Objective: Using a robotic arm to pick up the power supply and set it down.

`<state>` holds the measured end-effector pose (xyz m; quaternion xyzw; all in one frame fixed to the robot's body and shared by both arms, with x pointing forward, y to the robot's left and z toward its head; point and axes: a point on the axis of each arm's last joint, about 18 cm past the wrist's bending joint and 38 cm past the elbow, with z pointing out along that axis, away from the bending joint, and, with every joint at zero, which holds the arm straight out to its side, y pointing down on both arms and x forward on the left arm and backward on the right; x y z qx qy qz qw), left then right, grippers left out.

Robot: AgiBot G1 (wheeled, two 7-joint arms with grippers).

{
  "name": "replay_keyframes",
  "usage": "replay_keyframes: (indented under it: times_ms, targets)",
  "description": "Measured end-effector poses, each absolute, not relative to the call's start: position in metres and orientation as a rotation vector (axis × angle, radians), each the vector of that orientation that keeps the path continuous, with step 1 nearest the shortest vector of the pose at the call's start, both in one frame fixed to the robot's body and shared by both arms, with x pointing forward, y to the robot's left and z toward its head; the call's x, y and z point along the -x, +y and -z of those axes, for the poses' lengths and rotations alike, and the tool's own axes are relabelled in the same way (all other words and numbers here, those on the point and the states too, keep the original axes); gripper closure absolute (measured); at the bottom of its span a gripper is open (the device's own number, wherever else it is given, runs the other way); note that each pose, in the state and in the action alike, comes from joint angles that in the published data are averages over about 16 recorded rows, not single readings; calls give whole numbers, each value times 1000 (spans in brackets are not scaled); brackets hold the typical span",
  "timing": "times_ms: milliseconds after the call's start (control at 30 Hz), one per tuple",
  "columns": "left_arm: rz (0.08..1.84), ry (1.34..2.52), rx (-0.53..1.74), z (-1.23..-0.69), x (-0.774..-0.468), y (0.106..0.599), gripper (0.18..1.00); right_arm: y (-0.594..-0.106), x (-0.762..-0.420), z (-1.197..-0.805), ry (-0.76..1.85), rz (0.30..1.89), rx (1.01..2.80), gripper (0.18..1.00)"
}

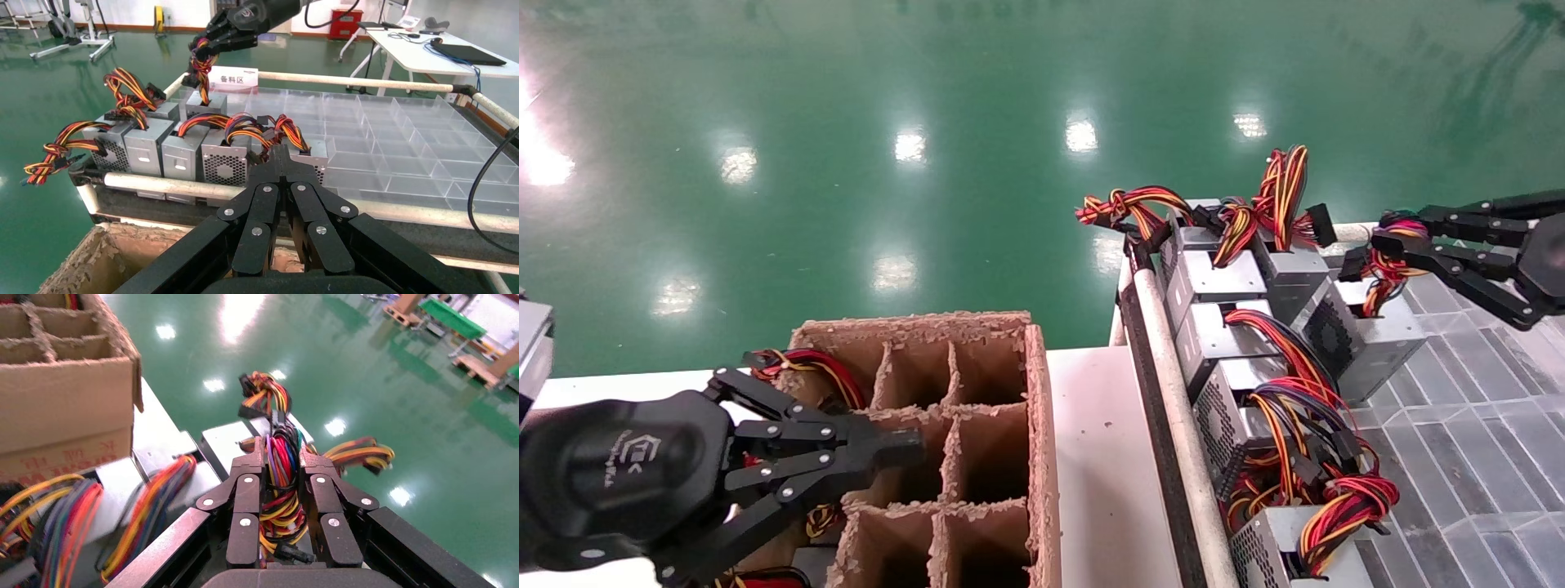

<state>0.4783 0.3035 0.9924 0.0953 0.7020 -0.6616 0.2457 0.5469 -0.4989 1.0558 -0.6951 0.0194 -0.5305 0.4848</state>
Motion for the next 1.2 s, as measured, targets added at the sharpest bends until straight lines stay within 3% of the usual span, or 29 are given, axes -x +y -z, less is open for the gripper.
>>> replay_keyframes:
  times_ms: [400,600,867,1200]
  targets:
    - [1805,1916,-260,-992,-478,303,993,-494,-546,-1078,6,1333,1737,840]
    - [1805,1916,-260,-992,-478,303,993,-484,-549,-1096,-46,1364,1719,758]
    - [1805,1916,-260,-992,-478,303,993,-461,-554,-1107,-118,1342,1688,586]
    - [1805,1916,-260,-992,-478,303,976,-427,-559,-1090,-163,1196,1665,373]
